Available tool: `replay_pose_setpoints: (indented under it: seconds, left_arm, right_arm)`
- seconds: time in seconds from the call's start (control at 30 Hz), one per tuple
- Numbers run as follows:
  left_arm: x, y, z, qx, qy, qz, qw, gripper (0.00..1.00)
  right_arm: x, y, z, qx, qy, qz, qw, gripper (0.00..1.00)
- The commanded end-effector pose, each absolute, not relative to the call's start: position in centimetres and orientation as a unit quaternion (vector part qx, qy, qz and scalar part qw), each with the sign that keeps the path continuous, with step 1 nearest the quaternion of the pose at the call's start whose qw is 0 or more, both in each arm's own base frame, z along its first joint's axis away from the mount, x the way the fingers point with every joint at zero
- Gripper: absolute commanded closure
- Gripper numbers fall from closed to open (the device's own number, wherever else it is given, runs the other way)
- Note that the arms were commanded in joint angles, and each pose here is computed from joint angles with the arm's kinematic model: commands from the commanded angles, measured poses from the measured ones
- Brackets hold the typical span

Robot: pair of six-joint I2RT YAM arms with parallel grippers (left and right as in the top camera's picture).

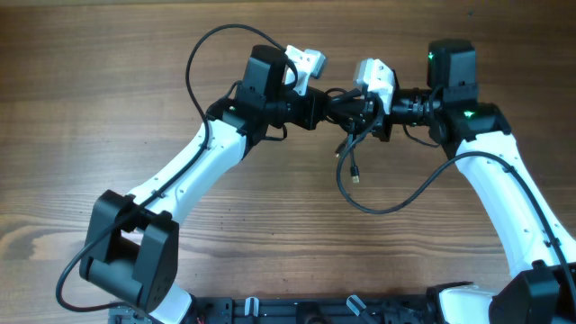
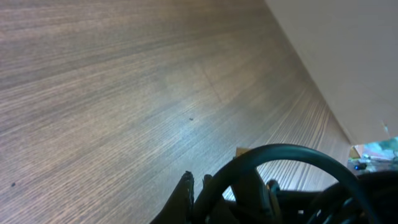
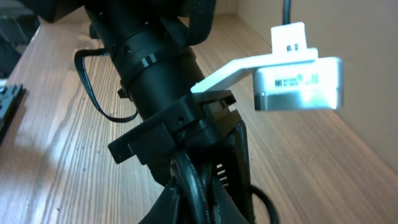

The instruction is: Untangle cables

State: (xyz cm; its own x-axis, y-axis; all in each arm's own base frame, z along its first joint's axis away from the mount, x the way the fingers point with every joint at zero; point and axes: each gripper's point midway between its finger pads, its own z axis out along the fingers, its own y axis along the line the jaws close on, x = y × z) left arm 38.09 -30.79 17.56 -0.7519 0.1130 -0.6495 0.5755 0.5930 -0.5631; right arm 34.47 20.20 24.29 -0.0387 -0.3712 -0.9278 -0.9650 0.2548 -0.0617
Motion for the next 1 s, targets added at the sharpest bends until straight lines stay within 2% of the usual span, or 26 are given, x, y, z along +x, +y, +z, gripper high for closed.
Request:
replay_pose_setpoints:
  seconds: [0.0, 0.07, 0.17, 0.27, 0.3, 0.43, 0.63, 0.8, 0.97]
  left_arm:
    - [40.2, -29.0, 16.9, 0.126, 0.866, -0.389, 0.286, 0.96]
    - [41.1, -27.3, 16.5, 0.105, 0.873, -0.381, 0.285, 0.96]
    - [42.3, -24.5, 16.0, 0.074, 0.882, -0.369, 0.284, 0.96]
    - [43.5, -22.1, 16.3, 0.051, 0.881, -0.366, 0.294, 0.96]
    - [43.8, -21.7, 16.7, 0.050, 0.877, -0.374, 0.297, 0.96]
    - [43.5, -22.2, 19.6, 0.092, 0.834, -0.453, 0.302, 0.96]
    - [39.7, -24.9, 26.4, 0.250, 0.706, -0.585, 0.312, 0.96]
    - [40.8, -24.2, 23.6, 0.167, 0.764, -0.558, 0.277, 0.96]
    - [42.6, -20.3, 16.3, -0.007, 0.879, -0.418, 0.230, 0.96]
  right_arm:
    - [34.5, 21.1, 24.9, -0.450, 0.698, 0.357, 0.427, 0.96]
    - [36.6, 19.4, 24.0, -0.367, 0.765, 0.332, 0.412, 0.96]
    - [39.8, 14.9, 22.8, -0.178, 0.852, 0.301, 0.390, 0.96]
    - [41.8, 8.8, 21.5, 0.038, 0.888, 0.280, 0.363, 0.96]
    - [42.0, 7.1, 21.4, 0.080, 0.887, 0.280, 0.359, 0.96]
    - [42.1, 4.1, 20.9, 0.129, 0.886, 0.271, 0.354, 0.96]
    - [41.1, 2.5, 17.7, 0.199, 0.902, 0.237, 0.300, 0.96]
    - [41.1, 2.6, 17.5, 0.209, 0.901, 0.241, 0.293, 0.96]
    - [40.1, 3.2, 16.9, 0.208, 0.908, 0.247, 0.268, 0.96]
